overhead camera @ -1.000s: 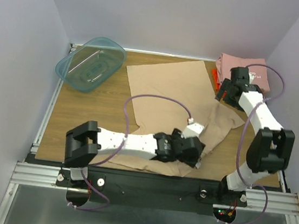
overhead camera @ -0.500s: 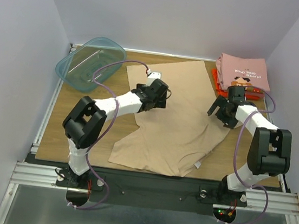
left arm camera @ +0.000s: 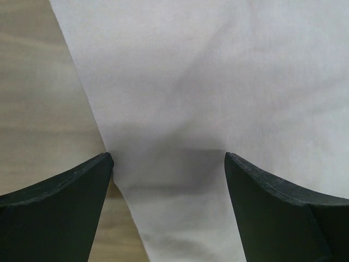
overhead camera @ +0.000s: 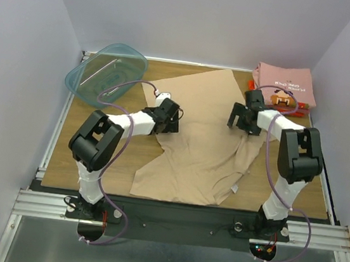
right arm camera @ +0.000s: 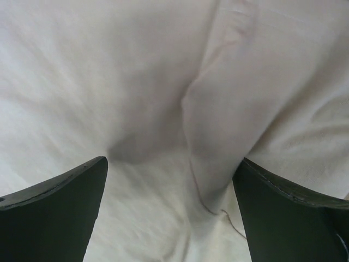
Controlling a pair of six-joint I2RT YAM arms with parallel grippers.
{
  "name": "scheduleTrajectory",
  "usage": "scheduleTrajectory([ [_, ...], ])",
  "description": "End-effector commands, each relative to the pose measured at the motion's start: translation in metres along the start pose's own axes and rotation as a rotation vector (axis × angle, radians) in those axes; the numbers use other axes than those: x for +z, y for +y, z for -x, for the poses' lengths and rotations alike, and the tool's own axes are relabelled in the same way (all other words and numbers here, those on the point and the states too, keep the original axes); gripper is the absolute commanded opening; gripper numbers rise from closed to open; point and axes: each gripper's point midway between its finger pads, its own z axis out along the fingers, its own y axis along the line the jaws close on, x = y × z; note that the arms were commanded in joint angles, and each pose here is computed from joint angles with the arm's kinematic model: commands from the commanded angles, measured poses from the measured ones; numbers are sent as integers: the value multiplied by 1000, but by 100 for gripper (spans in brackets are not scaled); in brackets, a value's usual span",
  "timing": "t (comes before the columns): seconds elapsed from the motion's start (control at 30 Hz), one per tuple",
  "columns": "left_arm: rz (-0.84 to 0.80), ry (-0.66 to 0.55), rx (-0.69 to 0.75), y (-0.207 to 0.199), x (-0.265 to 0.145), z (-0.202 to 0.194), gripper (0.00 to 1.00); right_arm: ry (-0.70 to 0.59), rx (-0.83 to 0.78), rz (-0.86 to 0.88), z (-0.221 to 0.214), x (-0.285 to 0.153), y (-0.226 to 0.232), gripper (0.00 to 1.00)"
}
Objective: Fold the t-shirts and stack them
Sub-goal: Flatten the tshirt out
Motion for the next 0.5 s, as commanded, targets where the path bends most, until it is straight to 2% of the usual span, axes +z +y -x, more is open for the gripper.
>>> scheduleTrajectory([
  [0.0, 18, 124, -59, 27, -23, -57, 96, 12, -138, 45, -5, 26, 53, 100],
  [0.03, 22, 143, -76, 32, -28, -68, 96, 31, -154, 30, -14, 33, 54, 100],
  [0.07, 22, 156, -98, 36, -34, -78, 96, -7, -177, 38, 2, 33, 67, 100],
  [0.1, 21, 200, -125, 40, -41, -106, 96, 11, -208, 5, -4, 47, 67, 100],
  [0.17, -25, 220, -163, 33, -60, -122, 96, -1, -269, -24, 0, 55, 79, 100],
  [0.2, -49, 248, -165, 27, -68, -135, 95, -43, -285, -24, 18, 54, 91, 100],
  [0.27, -103, 300, -174, 9, -92, -167, 96, -32, -362, -61, 12, 68, 98, 100],
  [0.37, -240, 386, -155, -33, -131, -203, 96, -53, -460, -22, 15, 70, 129, 100],
  [0.47, -343, 398, -121, -68, -161, -211, 96, -90, -530, 92, 21, 52, 171, 100],
])
